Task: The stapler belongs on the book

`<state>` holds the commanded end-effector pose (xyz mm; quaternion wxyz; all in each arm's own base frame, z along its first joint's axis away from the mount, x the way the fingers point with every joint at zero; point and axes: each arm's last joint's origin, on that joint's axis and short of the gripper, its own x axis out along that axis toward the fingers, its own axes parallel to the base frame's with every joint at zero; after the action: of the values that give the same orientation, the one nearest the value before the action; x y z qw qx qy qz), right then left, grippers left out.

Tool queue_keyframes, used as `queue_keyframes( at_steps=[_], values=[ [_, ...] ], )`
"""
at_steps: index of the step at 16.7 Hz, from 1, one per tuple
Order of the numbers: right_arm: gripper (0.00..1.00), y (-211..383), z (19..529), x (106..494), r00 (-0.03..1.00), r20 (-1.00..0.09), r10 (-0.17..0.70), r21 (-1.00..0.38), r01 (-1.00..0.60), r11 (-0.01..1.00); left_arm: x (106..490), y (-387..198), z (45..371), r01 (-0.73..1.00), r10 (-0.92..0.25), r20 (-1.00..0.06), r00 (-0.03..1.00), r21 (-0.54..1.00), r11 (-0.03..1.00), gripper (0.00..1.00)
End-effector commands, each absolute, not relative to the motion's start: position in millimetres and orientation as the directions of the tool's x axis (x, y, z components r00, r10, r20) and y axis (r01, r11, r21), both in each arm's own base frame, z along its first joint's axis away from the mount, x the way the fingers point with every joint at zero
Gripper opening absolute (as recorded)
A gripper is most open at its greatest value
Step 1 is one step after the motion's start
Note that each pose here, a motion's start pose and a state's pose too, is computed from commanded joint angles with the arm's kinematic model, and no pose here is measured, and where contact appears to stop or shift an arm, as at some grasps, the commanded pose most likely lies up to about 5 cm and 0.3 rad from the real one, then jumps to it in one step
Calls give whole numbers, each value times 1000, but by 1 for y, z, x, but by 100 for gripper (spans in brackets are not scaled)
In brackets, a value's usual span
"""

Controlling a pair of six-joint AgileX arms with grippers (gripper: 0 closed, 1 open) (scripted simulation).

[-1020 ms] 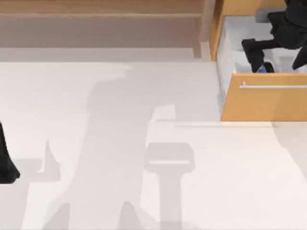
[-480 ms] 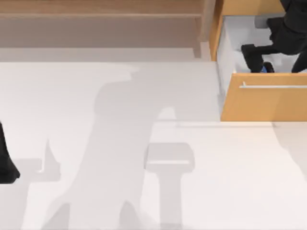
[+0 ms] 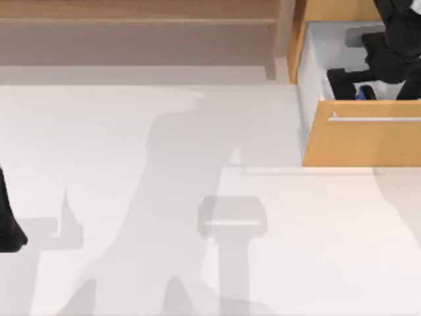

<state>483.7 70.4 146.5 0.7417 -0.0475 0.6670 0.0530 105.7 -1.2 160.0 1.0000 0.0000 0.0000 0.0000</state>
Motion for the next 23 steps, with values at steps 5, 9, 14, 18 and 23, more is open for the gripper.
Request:
queue_keyframes(
  at_steps=[5, 9, 14, 18, 23],
  values=[
    [100, 69, 132, 487, 99, -995, 16, 2, -140, 990, 106, -1, 160, 0, 0, 0, 1000, 0, 1000, 100],
    [85, 69, 132, 487, 99, -995, 16, 2, -140, 990, 106, -1, 160, 0, 0, 0, 1000, 0, 1000, 100],
    [47, 69, 132, 487, 99, -995, 16, 2, -140, 990, 106, -1, 160, 0, 0, 0, 1000, 0, 1000, 100],
    [17, 69, 132, 487, 99, -995, 16, 2, -140, 990, 106, -1, 160, 0, 0, 0, 1000, 0, 1000, 100],
    [0, 69, 132, 487, 99, -995, 16, 2, -140, 990, 106, -1, 160, 0, 0, 0, 1000, 0, 1000, 100]
  ],
)
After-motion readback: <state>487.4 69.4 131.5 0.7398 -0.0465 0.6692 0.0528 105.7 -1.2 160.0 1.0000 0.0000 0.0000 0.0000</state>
